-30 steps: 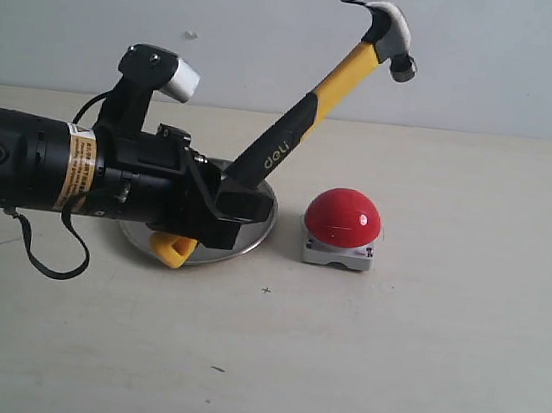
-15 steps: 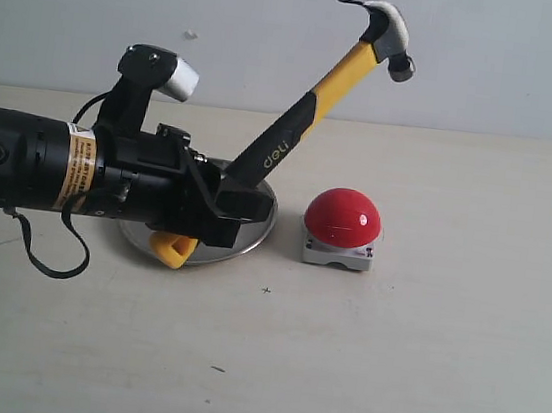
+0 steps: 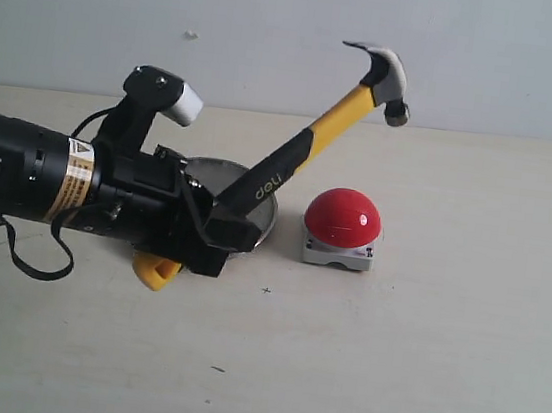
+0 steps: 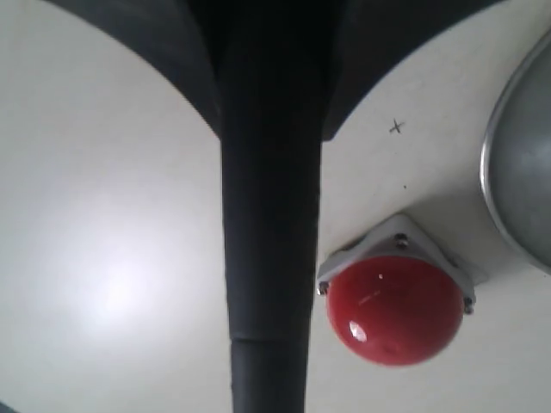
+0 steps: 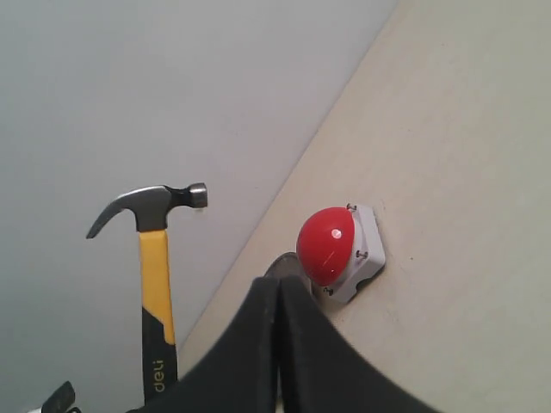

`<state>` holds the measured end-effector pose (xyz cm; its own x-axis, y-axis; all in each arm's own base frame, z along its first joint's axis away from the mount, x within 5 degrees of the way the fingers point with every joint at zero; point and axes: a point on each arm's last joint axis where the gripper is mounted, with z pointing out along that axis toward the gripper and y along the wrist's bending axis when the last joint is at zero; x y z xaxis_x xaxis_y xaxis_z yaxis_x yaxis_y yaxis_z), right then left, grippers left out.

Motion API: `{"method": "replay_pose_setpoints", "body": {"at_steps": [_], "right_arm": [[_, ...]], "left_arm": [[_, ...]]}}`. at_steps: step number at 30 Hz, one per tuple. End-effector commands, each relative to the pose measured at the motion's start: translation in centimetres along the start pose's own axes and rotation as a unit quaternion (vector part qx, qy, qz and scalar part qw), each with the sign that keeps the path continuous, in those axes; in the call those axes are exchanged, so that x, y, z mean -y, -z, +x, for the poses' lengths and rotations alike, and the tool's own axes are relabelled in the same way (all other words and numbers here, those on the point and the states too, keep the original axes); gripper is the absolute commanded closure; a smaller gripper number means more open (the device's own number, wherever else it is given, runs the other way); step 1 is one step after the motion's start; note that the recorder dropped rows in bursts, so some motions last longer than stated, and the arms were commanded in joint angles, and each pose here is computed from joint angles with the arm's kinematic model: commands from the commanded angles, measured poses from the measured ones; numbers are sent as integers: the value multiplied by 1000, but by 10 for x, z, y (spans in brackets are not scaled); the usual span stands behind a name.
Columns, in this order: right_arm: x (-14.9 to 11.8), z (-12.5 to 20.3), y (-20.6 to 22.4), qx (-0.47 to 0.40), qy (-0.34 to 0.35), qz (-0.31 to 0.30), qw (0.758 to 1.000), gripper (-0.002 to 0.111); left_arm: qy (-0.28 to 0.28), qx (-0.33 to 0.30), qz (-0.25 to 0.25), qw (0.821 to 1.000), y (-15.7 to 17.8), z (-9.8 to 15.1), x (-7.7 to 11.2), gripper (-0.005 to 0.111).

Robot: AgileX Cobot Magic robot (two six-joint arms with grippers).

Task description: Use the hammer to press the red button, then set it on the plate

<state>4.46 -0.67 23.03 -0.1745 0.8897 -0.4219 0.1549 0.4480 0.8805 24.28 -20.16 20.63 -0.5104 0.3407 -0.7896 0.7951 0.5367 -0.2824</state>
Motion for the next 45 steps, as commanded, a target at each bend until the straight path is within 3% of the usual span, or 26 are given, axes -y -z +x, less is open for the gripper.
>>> {"method": "replay_pose_setpoints", "body": {"at_steps": [1, 6, 11, 15, 23, 30, 34, 37, 40, 42, 45], "right_arm": [[1, 0, -1, -1, 2, 5, 1000, 108], [1, 0, -1, -1, 2, 5, 1000, 108], [1, 0, -1, -1, 2, 5, 1000, 108], [1, 0, -1, -1, 2, 5, 1000, 108], [1, 0, -1, -1, 2, 5, 1000, 108], [1, 0, -1, -1, 2, 5, 1000, 108], [1, 0, -1, -1, 2, 5, 1000, 108], [1, 0, -1, -1, 2, 5, 1000, 108], [2, 0, -1, 0, 2, 10, 1000, 108], [2, 0, -1, 0, 2, 10, 1000, 108], [2, 0, -1, 0, 2, 10, 1000, 108]], "left_arm": [[-3, -6, 0, 1000, 8, -15, 6, 107], [28, 1, -78, 997, 9, -20, -9, 107], [44, 2, -99, 994, 6, -19, -7, 107], [26, 12, -155, 987, 0, -21, 2, 107], [19, 18, -161, 987, -10, -20, 28, 107], [-14, 29, -208, 978, -10, -22, 28, 107], [-38, 33, -267, 962, -5, -24, 19, 107], [-73, 6, -333, 940, 3, -22, 9, 107], [-91, -63, -393, 913, 11, -20, 0, 107], [-93, -112, -403, 904, 15, -22, 0, 107], [-62, -147, -373, 914, 15, -28, 7, 107]]}}
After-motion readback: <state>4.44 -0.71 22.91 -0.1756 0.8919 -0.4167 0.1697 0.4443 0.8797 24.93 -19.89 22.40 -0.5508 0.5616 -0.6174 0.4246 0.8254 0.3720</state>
